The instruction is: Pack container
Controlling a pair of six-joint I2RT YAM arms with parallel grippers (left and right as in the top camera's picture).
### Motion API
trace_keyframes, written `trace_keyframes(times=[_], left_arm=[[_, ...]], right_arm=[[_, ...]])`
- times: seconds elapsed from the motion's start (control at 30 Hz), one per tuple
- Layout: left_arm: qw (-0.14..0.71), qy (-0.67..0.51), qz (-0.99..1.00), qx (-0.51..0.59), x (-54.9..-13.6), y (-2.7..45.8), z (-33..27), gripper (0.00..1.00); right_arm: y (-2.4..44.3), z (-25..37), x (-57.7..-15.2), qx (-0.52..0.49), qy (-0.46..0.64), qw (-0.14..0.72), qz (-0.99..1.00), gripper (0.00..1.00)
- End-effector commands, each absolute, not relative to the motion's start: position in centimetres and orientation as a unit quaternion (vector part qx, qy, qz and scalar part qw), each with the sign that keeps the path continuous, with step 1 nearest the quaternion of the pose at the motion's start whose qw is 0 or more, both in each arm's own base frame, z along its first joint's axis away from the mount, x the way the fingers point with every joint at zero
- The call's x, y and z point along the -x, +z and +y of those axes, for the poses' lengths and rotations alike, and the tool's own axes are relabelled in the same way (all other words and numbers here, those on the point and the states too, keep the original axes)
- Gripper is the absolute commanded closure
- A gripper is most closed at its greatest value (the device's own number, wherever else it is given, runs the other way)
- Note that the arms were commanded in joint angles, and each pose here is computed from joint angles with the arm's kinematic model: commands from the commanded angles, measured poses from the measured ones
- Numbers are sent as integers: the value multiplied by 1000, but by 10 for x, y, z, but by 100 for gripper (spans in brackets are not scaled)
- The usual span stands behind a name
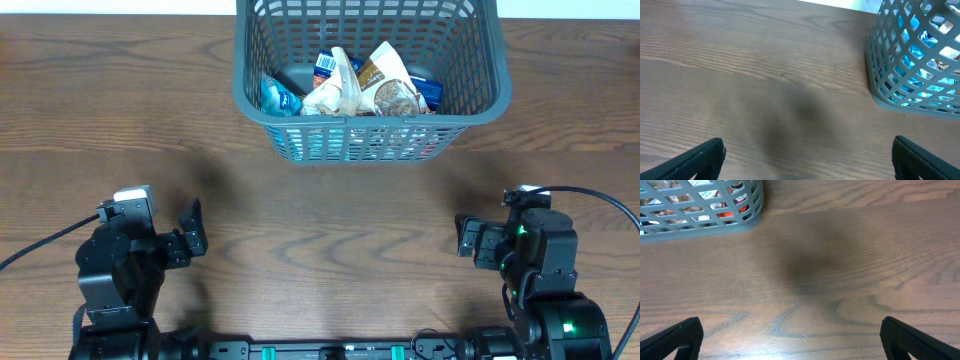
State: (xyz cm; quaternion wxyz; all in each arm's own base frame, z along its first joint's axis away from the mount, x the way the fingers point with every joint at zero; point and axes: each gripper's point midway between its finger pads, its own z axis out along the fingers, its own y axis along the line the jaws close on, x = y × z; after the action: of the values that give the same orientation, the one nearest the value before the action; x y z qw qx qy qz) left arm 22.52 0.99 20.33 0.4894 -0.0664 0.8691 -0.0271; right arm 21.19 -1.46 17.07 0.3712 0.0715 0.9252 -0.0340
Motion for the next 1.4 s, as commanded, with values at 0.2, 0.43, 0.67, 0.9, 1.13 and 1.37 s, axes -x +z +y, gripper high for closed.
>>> trace_keyframes(times=[0.2,0.43,0.67,0.9,1.13,1.37], left_arm=[[491,-27,868,73,-225,204,11,1],[491,-27,868,73,-225,204,11,1],[491,-27,868,73,-225,204,11,1],[491,-27,868,73,-225,204,11,1],[491,-27,868,73,-225,204,11,1],[491,-27,868,73,-225,204,11,1]], right_arm=[[178,-6,-206,-57,-11,399,915,1],[186,3,-202,-12,3,488,873,1],[184,8,-216,30,-6,559,828,1],[184,13,-236,37,-2,631,775,1],[189,25,-245,89,-18,675,733,1],[170,22,-248,92,-30,670,736,1]])
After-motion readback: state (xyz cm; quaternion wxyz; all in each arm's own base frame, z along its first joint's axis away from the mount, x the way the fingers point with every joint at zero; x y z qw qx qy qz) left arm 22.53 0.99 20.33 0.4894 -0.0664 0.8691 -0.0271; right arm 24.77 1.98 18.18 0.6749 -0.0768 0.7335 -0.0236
